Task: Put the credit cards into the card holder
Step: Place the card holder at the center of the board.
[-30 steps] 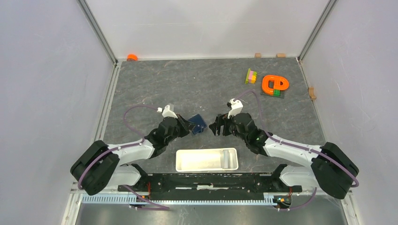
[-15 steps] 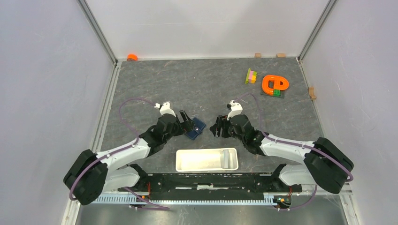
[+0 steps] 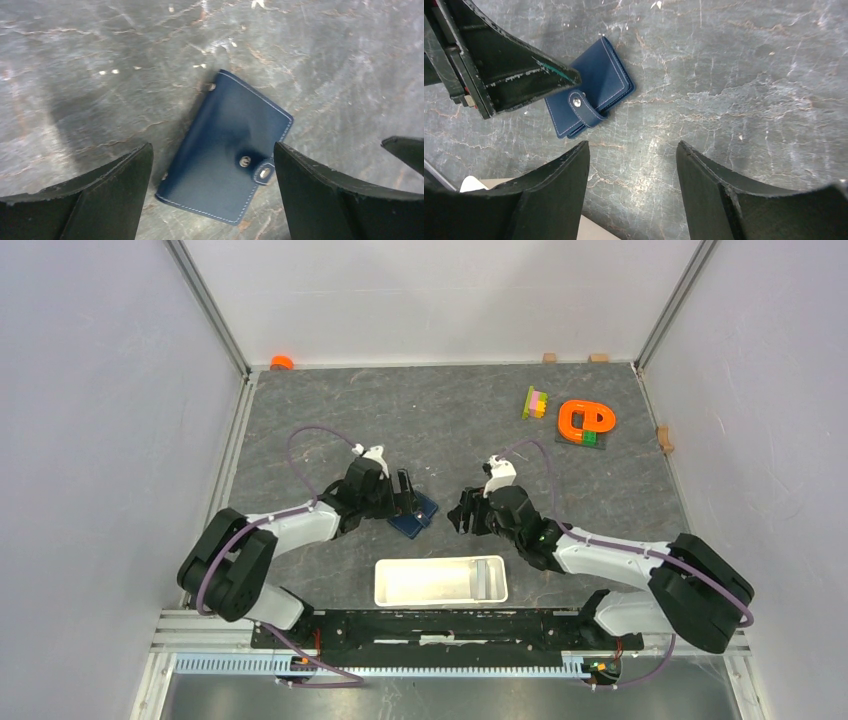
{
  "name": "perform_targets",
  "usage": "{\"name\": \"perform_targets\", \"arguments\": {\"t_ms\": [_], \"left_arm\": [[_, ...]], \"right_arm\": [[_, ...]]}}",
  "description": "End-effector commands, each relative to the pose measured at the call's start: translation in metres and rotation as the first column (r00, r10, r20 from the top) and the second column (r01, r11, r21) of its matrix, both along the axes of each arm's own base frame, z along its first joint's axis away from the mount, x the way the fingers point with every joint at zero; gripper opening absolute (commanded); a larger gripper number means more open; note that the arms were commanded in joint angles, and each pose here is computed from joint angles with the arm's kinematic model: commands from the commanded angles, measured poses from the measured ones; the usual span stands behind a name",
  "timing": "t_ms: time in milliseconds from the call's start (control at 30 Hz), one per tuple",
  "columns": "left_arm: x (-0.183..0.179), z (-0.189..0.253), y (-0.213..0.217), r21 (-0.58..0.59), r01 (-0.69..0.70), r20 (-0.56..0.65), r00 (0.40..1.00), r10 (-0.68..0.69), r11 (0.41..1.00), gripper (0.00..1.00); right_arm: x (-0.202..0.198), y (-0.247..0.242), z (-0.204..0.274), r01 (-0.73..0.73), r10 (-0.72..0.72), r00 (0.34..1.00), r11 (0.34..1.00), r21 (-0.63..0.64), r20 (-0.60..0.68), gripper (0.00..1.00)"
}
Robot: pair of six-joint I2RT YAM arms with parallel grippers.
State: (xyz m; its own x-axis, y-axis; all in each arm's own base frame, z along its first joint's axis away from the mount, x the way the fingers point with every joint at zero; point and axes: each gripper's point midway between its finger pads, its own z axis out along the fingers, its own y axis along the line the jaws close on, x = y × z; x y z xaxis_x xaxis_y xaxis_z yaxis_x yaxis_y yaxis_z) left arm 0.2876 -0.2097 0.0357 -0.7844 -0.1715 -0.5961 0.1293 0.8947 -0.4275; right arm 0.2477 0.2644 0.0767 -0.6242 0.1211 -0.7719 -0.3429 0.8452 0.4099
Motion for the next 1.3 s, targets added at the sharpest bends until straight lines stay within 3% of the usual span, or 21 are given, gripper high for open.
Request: {"name": "perform_targets", "arguments": {"t_ms": [0, 367, 700, 1000, 1267], "left_arm": [[-0.010, 0.004, -0.026, -0.097, 0.109, -0.033, 0.993, -0.113, 0.989, 0.94], [-0.043, 0.026, -0.082, -0.395, 0.125, -0.075, 0.983, -0.168, 0.910, 0.90], [-0.037, 0.029, -0.044, -0.217, 0.045, -0.036, 0.998, -0.054, 0.975, 0.91], [-0.039, 0.033, -0.036, -0.197, 0.033, -0.026, 0.999, -0.039, 0.980, 0.92], [-0.039, 0.035, -0.035, -0.186, 0.037, -0.023, 0.999, -0.042, 0.982, 0.93]], "right_arm": [[0.014, -0.004, 0.033, 0.041, -0.041, 0.994, 0.999, 0.002, 0.099, 0.69], [0.016, -0.015, 0.033, 0.070, -0.065, 0.992, 0.996, -0.050, 0.110, 0.70], [0.011, 0.022, 0.018, -0.091, 0.092, 0.995, 0.995, -0.044, 0.042, 0.78], [0.021, 0.041, -0.007, -0.129, 0.129, 0.992, 0.987, -0.097, -0.005, 0.80], [0.029, 0.042, -0.030, -0.101, 0.095, 0.994, 0.982, -0.159, -0.049, 0.72]]}}
